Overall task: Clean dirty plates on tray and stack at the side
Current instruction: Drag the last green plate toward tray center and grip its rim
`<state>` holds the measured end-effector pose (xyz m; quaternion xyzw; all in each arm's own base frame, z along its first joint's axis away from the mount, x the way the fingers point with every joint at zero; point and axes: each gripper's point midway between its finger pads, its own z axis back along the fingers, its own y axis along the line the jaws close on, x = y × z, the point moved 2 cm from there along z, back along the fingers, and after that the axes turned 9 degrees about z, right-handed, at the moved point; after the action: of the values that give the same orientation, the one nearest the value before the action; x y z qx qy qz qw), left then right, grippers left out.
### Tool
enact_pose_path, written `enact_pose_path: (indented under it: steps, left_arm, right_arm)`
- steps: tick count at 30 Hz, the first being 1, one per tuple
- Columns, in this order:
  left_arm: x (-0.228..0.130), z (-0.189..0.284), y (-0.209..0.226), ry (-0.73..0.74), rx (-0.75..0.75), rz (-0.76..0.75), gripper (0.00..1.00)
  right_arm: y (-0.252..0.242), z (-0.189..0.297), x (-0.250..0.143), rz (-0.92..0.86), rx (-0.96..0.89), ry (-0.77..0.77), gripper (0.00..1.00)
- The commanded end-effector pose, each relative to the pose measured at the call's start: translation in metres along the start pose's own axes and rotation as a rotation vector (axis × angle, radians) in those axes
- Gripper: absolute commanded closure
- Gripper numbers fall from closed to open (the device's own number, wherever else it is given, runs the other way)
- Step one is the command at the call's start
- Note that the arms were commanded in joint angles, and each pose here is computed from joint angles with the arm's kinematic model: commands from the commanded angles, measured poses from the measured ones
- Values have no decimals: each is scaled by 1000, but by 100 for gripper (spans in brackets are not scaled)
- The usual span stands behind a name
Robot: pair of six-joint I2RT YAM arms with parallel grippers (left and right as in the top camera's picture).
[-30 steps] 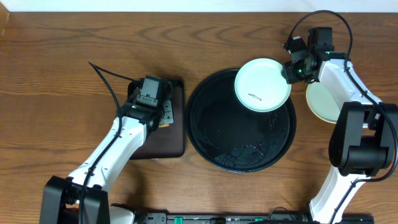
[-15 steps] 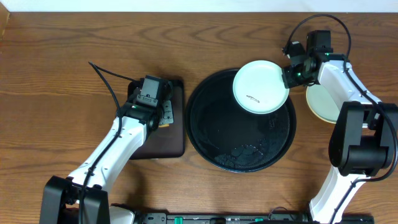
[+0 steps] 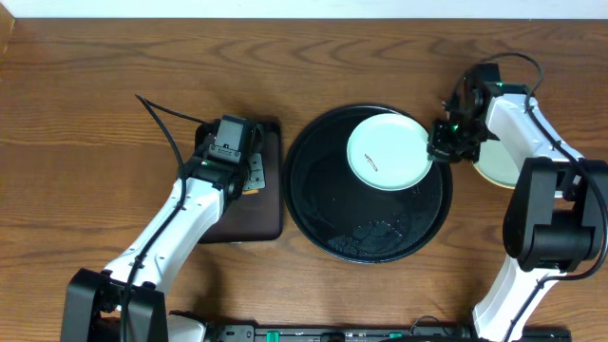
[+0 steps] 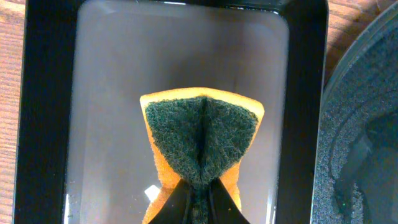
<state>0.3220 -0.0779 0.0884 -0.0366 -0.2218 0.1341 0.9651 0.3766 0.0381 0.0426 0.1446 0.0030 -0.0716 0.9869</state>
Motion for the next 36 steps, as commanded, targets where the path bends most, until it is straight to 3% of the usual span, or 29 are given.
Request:
enact_pose_path:
  steps: [1, 6, 11, 18, 22, 24, 29, 32, 36]
  left_arm:
    - [-5, -6, 8, 8, 35, -9, 92]
    - [-5, -6, 8, 9, 35, -9, 92]
    - [-5, -6, 8, 12, 36, -10, 92]
    - [-6, -6, 8, 14, 38, -10, 92]
    - [-6, -6, 8, 13, 37, -10, 92]
    - [-5, -6, 8, 12, 37, -10, 91]
    - [-5, -6, 8, 11, 36, -10, 92]
    - [-5, -6, 8, 11, 36, -10, 92]
    - [-5, -6, 8, 11, 36, -10, 92]
  right_arm:
    - [26, -5, -16, -150, 66, 35, 99]
    - [43, -28, -41, -261, 51, 103, 99]
    - [58, -32, -55, -213, 36, 137, 98]
    - [68, 0, -35, 40, 79, 25, 83]
    - [66, 17, -21, 203, 42, -71, 64]
    - [57, 17, -15, 217, -27, -102, 60]
    - [34, 4, -3, 216, -160, -149, 69]
    - [35, -12, 3, 242, -142, -176, 77]
    - [42, -19, 7, 316, -105, -196, 79]
